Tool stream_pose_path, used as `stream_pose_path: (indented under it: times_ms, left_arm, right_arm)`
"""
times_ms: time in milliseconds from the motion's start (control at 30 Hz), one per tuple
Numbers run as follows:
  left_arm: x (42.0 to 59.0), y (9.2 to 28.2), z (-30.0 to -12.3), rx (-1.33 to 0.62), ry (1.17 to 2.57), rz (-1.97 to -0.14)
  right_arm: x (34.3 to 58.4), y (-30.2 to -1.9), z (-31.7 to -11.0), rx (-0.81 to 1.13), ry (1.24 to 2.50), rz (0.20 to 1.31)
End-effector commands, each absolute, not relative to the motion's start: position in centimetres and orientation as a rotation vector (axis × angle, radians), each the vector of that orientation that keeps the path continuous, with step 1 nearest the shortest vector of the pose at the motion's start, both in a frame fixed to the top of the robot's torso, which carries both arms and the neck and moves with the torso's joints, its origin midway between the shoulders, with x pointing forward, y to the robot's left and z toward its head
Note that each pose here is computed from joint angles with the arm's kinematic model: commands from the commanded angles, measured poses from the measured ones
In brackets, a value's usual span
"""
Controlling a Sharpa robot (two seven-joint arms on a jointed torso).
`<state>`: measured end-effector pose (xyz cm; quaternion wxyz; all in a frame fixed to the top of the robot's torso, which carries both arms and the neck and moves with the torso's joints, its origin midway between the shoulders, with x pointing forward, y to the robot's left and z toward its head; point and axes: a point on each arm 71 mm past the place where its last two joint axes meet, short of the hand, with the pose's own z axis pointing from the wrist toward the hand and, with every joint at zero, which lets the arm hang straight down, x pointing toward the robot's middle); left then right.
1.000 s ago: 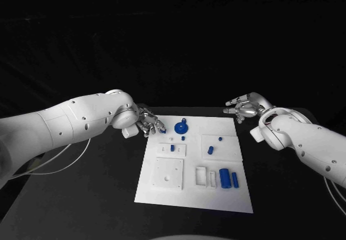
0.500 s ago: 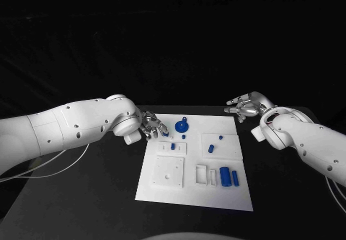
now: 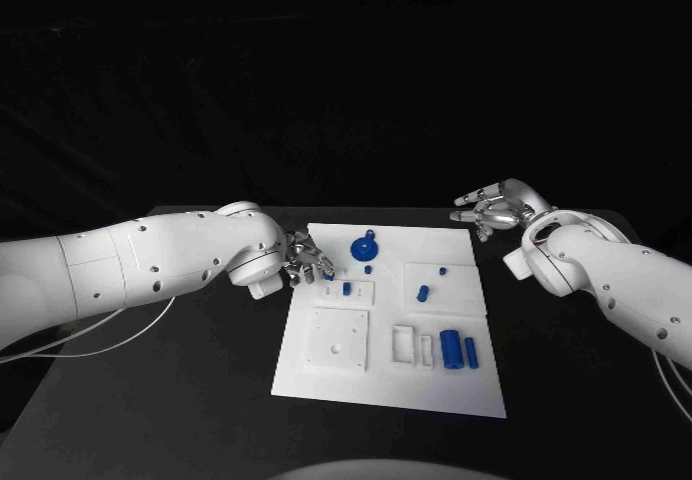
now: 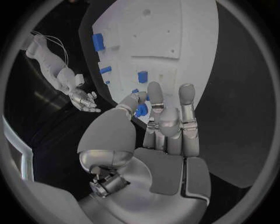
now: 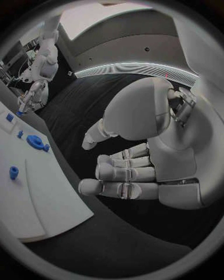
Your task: Assemble the parts on the task board
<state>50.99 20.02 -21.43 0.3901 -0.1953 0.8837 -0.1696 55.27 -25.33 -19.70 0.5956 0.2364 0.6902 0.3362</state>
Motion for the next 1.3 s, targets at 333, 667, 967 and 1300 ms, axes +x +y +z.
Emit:
stream_pose_path:
  times_ms: [333, 667, 967, 1300]
  left_arm:
    - [50.7, 19.6, -21.7, -0.442, 2.211, -0.411]
    - [50.4, 19.4, -22.1, -0.408, 2.232, -0.400]
    - [50.2, 19.5, -22.3, -0.404, 2.241, -0.392]
    - [50.0, 19.5, -22.7, -0.406, 2.251, -0.388]
  right_arm:
    - [55.2, -25.1, -19.7, 0.536, 1.597, 0.789]
    - [55.2, -25.2, -19.7, 0.537, 1.597, 0.788]
    - [55.2, -25.2, -19.7, 0.537, 1.597, 0.788]
    - [55.2, -25.3, -19.8, 0.537, 1.598, 0.786]
